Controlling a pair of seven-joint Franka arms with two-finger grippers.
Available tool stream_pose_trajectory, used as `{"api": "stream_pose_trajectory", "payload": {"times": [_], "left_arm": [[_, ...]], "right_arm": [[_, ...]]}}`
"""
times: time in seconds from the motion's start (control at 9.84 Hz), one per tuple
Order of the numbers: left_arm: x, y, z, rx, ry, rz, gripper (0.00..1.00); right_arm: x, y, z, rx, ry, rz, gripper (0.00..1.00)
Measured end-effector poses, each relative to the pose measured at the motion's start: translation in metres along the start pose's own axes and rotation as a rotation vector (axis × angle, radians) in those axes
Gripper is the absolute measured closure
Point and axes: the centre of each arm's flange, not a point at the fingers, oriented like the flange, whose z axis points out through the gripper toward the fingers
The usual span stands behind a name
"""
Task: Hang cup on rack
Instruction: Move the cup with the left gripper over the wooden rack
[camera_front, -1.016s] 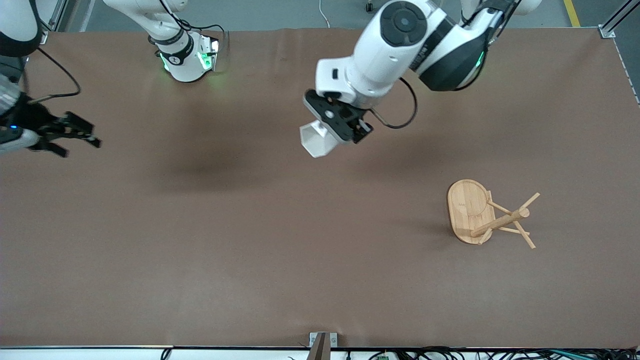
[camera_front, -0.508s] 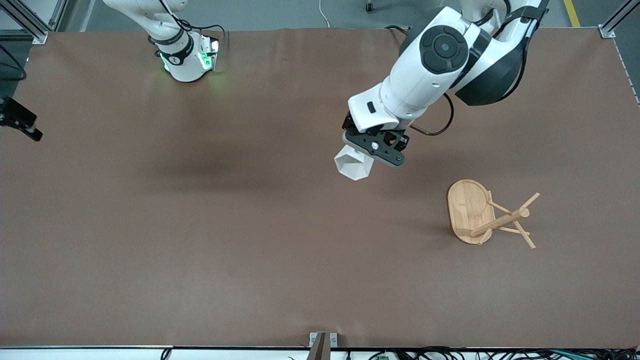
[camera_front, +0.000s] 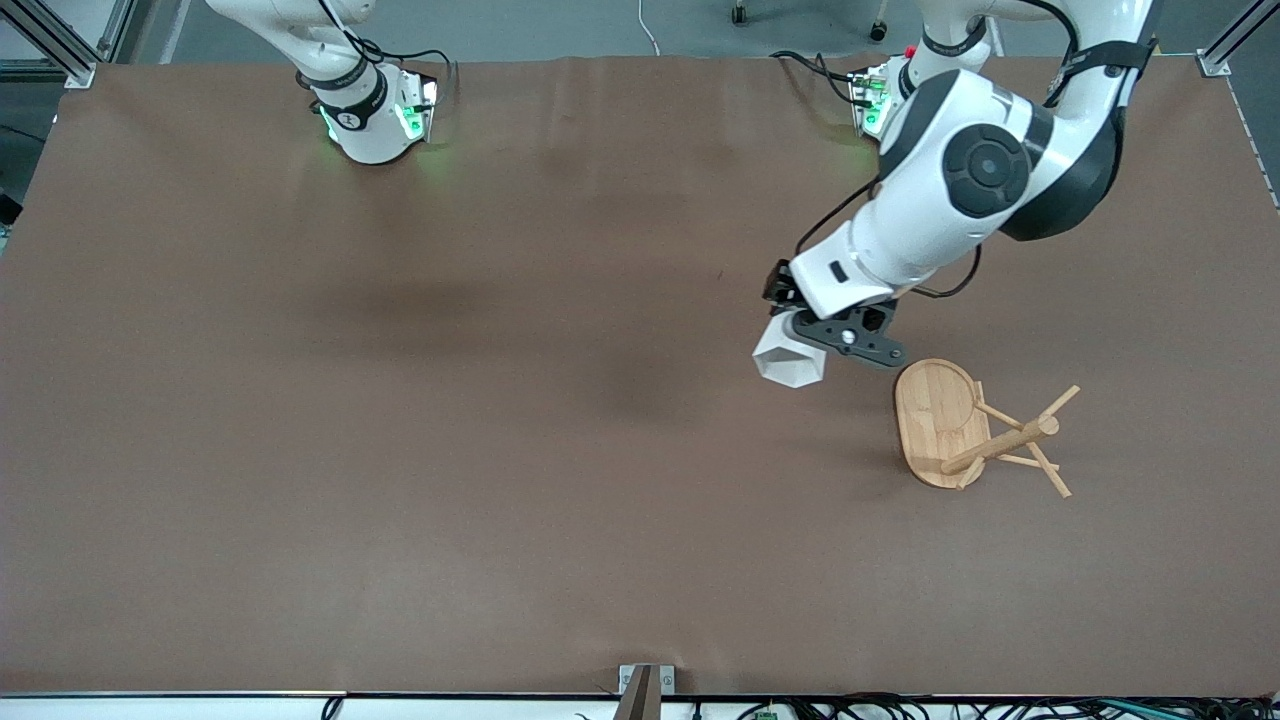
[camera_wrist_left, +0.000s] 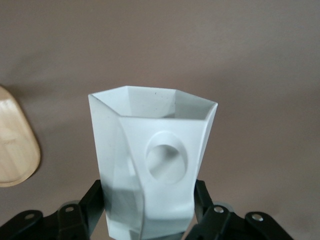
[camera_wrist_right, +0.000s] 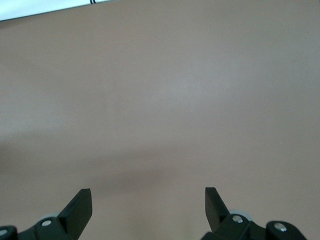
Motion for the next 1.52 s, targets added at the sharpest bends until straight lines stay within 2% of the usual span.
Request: {"api": "stream_pose_trajectory", "payload": {"times": [0.41, 0.91, 1.52], "left_arm": [[-0.006, -0.058, 0.005, 0.011, -0.01, 0.075, 0.24], [0.004, -0.112, 0.01, -0.092, 0.016, 0.074, 0.24], [0.014, -0.148, 0.0, -0.109, 0.055, 0.07, 0.24]], "right_arm": [[0.001, -0.013, 0.003, -0.006, -0.008, 0.036, 0.0], [0.001, -0.02, -0.011, -0.058, 0.021, 0.016, 0.0], [0.002, -0.022, -0.01, -0.059, 0.018, 0.012, 0.0]]}}
